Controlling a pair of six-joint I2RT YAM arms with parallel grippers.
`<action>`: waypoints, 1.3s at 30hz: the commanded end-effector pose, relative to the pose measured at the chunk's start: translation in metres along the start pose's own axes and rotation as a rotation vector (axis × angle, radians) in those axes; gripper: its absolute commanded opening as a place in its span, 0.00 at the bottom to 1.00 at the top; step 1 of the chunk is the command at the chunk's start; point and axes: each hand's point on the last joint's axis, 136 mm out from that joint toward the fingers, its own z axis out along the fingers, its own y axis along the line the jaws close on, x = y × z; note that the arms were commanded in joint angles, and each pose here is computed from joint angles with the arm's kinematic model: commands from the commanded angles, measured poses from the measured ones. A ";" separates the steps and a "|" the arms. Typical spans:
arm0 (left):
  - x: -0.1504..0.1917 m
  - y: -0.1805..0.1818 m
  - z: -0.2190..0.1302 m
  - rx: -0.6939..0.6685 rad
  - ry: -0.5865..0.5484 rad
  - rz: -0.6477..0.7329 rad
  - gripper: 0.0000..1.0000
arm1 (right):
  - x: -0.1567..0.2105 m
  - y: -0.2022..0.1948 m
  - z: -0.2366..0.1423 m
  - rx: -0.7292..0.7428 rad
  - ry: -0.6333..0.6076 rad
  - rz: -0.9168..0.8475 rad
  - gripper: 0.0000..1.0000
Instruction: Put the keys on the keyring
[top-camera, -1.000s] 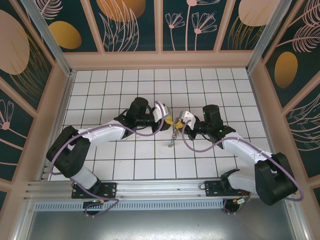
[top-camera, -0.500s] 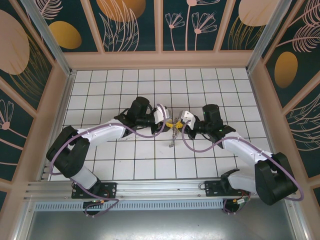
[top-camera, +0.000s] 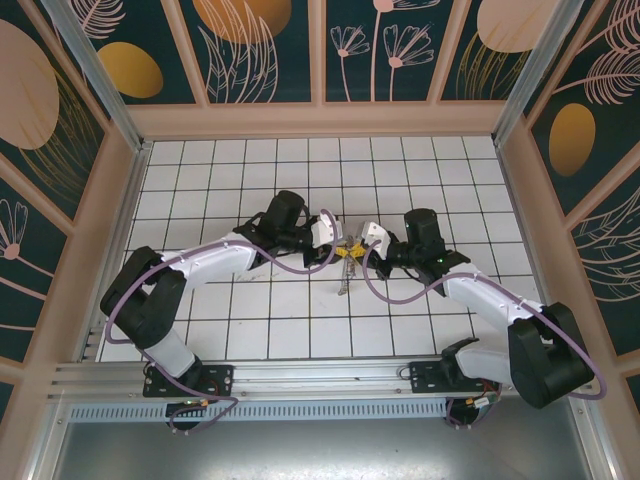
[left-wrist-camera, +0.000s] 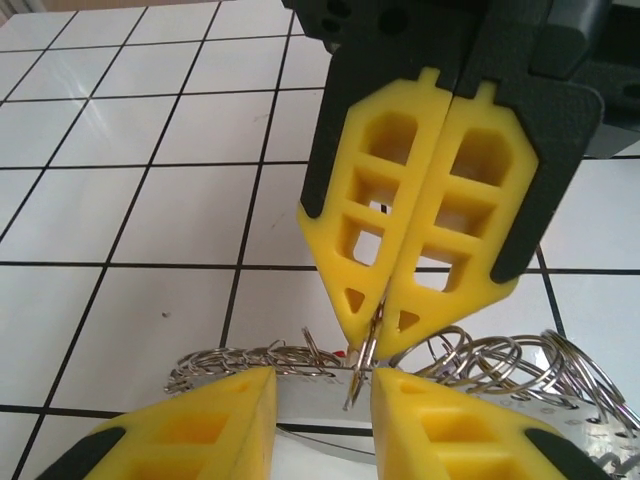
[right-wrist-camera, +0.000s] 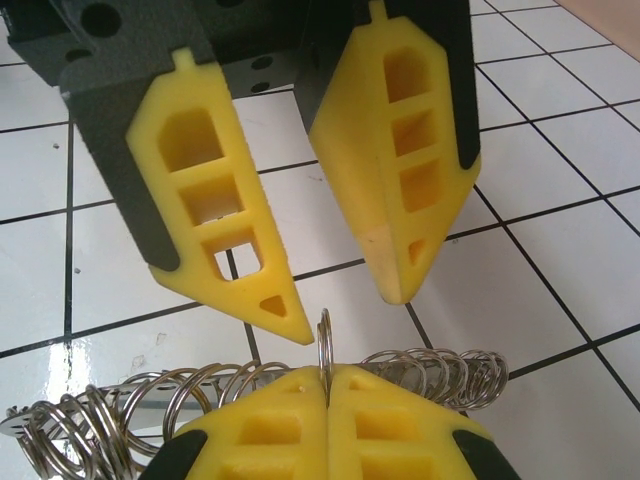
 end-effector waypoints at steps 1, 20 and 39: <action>-0.007 0.003 0.004 0.009 -0.012 0.024 0.29 | -0.024 -0.003 0.000 -0.017 -0.066 -0.065 0.00; -0.017 -0.004 0.003 0.050 -0.069 0.015 0.00 | -0.020 -0.002 -0.001 -0.002 -0.076 -0.052 0.09; -0.052 -0.027 -0.021 0.105 -0.363 -0.058 0.00 | -0.013 -0.002 -0.008 -0.017 -0.131 0.020 0.16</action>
